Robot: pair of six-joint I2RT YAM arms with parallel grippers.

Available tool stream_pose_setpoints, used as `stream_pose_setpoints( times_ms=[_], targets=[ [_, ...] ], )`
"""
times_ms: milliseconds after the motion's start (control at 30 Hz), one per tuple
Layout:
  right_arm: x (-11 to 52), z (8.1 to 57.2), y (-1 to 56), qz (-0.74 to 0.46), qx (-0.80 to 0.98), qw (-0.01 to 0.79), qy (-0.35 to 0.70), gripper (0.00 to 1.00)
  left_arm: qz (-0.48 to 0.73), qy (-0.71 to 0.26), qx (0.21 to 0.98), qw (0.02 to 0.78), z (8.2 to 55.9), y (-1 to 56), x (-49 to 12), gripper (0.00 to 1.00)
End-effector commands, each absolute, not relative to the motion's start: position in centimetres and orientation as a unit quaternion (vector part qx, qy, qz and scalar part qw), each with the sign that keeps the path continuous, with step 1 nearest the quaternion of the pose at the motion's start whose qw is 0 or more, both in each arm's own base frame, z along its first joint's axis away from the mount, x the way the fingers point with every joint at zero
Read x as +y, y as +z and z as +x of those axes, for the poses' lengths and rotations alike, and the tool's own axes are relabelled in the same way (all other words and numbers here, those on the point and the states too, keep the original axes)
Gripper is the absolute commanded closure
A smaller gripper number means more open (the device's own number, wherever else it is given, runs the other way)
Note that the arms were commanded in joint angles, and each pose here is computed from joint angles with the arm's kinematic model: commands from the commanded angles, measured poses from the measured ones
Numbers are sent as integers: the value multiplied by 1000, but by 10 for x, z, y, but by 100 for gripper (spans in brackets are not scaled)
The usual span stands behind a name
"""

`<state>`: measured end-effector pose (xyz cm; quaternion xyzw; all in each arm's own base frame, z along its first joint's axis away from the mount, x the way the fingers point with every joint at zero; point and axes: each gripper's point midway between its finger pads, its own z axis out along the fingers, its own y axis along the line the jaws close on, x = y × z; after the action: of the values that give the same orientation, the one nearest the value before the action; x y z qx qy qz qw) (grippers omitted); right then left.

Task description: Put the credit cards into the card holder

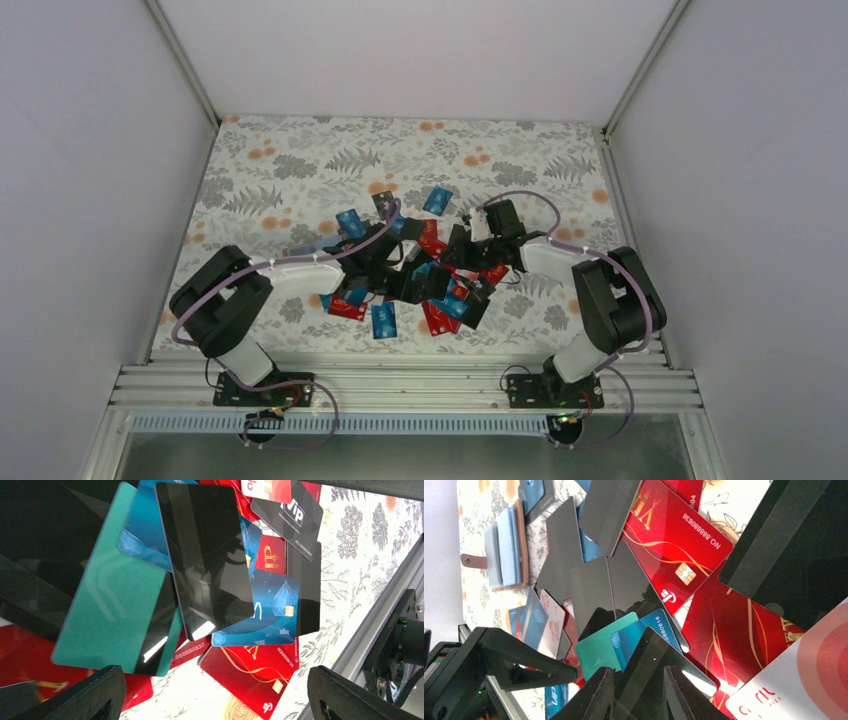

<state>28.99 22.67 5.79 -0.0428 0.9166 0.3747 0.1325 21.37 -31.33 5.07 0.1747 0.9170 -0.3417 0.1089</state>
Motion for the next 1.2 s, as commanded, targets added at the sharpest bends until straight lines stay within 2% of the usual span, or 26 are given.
stream_pose_setpoints(
  times_ms=[0,633,867,1167],
  targets=[
    [229,296,52,-62,911,142,382,73,171,-372,908,91,207,50,-331,9],
    [213,277,-6,-40,935,97,339,76,131,-376,916,56,199,33,-333,14],
    [210,270,-9,-35,936,93,337,76,117,-389,913,45,195,28,-334,14],
    [209,271,3,-41,933,108,340,76,101,-335,935,60,201,25,-317,14]
  ],
)
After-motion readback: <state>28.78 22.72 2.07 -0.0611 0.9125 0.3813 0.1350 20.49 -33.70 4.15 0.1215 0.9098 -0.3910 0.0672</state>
